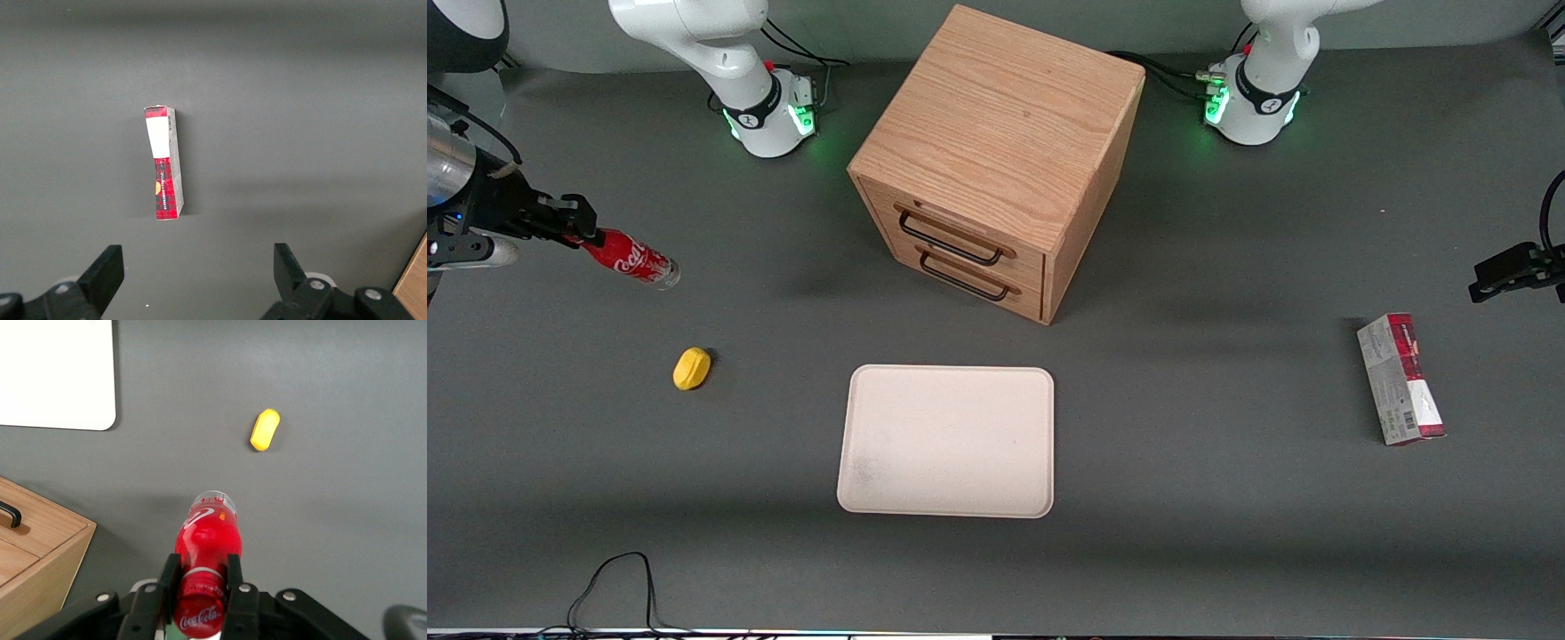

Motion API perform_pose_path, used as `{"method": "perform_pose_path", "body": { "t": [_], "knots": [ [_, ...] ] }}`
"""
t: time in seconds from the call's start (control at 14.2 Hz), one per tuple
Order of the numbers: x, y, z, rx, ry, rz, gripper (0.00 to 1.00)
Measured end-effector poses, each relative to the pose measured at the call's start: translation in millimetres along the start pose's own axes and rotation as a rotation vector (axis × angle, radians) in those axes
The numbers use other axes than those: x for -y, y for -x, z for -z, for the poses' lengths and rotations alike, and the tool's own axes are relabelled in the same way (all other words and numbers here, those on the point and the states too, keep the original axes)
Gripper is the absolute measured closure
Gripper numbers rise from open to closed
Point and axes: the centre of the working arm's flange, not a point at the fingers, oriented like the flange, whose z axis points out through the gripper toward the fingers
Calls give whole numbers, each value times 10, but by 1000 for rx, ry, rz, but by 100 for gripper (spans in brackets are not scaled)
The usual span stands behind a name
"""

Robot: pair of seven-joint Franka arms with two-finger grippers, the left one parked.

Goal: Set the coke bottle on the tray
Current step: 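Lift the bottle with the right gripper, then carry the bottle over the cream tray's corner and lower it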

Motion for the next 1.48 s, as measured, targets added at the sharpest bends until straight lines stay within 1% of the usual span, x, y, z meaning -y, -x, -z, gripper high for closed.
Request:
{"method": "perform_pose_path", "body": {
  "t": [0.21, 0.49, 0.71, 0.92, 1.06, 1.2, 1.34, 1.48],
  "knots": [
    [348, -333, -63, -7, 13, -44, 69],
    [1311, -898, -315, 3, 7, -136, 69],
    [2006, -1136, -479, 1, -3, -203, 69],
    [2480, -1267, -617, -3, -12, -247, 69],
    [2592, -1353, -722, 0, -14, -257, 69],
    [2570, -1524, -813, -9, -20, -270, 69],
    [2518, -1773, -945, -34, -32, -288, 69],
    [2472, -2037, -1179, -72, -44, -303, 69]
  ]
}}
